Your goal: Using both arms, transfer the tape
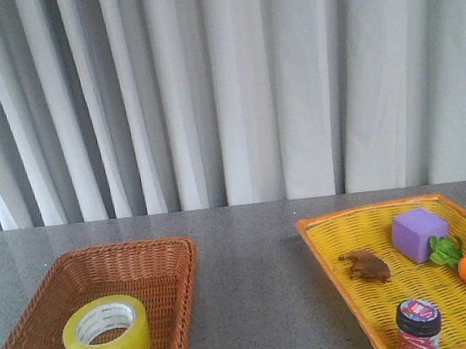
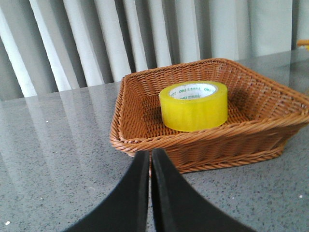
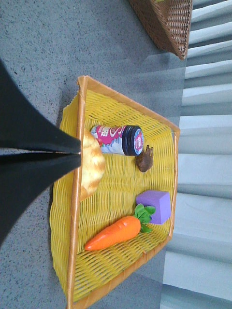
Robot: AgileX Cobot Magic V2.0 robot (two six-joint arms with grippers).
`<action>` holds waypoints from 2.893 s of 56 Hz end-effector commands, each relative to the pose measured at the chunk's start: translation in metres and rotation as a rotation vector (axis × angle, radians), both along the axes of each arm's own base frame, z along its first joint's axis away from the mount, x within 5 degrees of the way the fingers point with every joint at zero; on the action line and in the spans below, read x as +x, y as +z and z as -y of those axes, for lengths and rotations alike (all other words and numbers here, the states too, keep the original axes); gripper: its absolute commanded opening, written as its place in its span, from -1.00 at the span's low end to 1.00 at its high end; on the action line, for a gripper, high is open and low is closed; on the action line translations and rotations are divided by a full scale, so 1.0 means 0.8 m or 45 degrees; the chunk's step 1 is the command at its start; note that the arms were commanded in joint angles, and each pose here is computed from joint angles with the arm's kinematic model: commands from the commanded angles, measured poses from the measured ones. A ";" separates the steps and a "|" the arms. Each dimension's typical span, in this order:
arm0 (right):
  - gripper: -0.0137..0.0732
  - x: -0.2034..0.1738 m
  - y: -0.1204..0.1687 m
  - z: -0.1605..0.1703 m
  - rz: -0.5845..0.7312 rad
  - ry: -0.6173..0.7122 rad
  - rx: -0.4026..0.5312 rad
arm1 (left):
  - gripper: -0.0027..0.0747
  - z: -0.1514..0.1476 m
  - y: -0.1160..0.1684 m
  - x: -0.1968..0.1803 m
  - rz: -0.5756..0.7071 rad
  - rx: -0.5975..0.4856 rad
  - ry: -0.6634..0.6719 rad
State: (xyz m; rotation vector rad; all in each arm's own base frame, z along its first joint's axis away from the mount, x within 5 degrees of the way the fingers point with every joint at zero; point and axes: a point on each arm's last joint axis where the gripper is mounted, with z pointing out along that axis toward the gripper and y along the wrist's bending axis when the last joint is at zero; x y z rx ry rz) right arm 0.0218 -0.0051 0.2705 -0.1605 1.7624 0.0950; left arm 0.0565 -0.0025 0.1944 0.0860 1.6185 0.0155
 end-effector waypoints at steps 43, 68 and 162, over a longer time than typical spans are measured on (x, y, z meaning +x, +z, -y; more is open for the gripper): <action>-0.70 0.001 0.018 -0.001 0.106 0.005 0.007 | -0.95 0.000 0.014 -0.002 0.131 -0.072 0.004; -0.70 0.014 -0.007 -0.006 0.116 0.024 -0.018 | -0.95 0.000 0.014 -0.002 0.131 -0.072 0.004; -0.70 0.043 -0.091 -0.001 0.249 -0.314 0.325 | -0.95 0.000 0.014 -0.002 0.130 -0.072 0.004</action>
